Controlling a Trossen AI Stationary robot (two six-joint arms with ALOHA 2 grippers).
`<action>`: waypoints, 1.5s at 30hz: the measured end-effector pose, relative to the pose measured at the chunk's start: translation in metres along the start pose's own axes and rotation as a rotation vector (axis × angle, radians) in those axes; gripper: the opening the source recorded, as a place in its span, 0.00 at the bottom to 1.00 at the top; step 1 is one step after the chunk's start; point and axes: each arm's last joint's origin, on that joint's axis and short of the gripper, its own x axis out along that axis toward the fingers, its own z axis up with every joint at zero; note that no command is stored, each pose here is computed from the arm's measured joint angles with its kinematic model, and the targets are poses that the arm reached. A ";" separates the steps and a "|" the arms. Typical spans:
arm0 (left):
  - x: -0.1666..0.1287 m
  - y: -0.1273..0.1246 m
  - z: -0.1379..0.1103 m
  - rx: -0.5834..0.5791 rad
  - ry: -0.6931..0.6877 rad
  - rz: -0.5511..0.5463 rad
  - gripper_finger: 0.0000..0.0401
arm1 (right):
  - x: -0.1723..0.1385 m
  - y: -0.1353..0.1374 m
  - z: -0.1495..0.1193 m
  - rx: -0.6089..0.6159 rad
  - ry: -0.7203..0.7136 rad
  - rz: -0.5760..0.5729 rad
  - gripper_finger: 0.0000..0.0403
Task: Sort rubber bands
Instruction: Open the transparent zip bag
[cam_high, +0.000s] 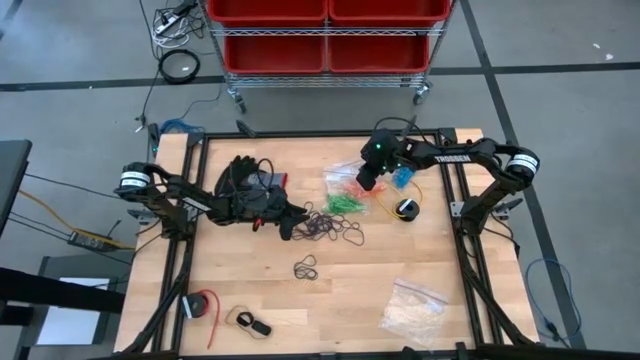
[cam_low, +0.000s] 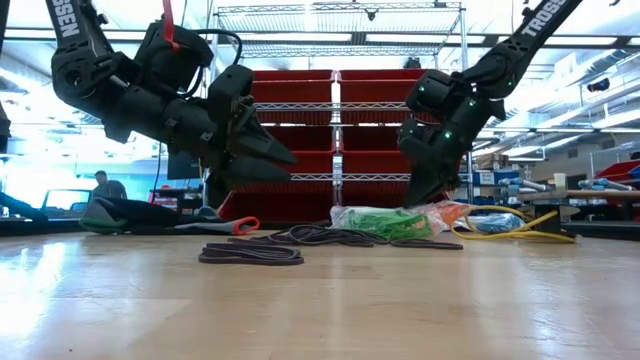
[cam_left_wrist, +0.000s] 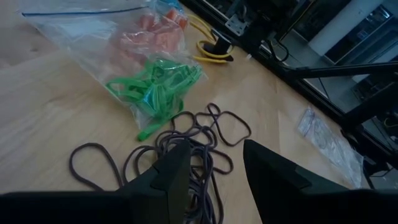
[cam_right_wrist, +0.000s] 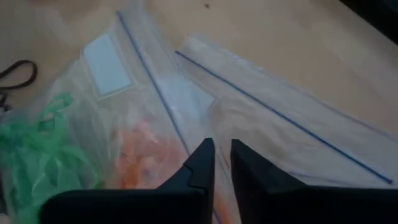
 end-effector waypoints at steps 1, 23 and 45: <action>0.000 0.000 0.000 0.001 0.000 0.000 0.39 | 0.000 0.000 0.000 -0.003 0.001 0.009 0.07; 0.000 0.004 0.020 0.013 -0.153 -0.010 0.39 | -0.024 0.062 -0.001 -0.118 -0.054 0.187 0.00; 0.057 0.081 0.043 -0.265 -0.010 0.172 0.52 | -0.070 0.093 0.001 -0.139 -0.189 0.254 0.00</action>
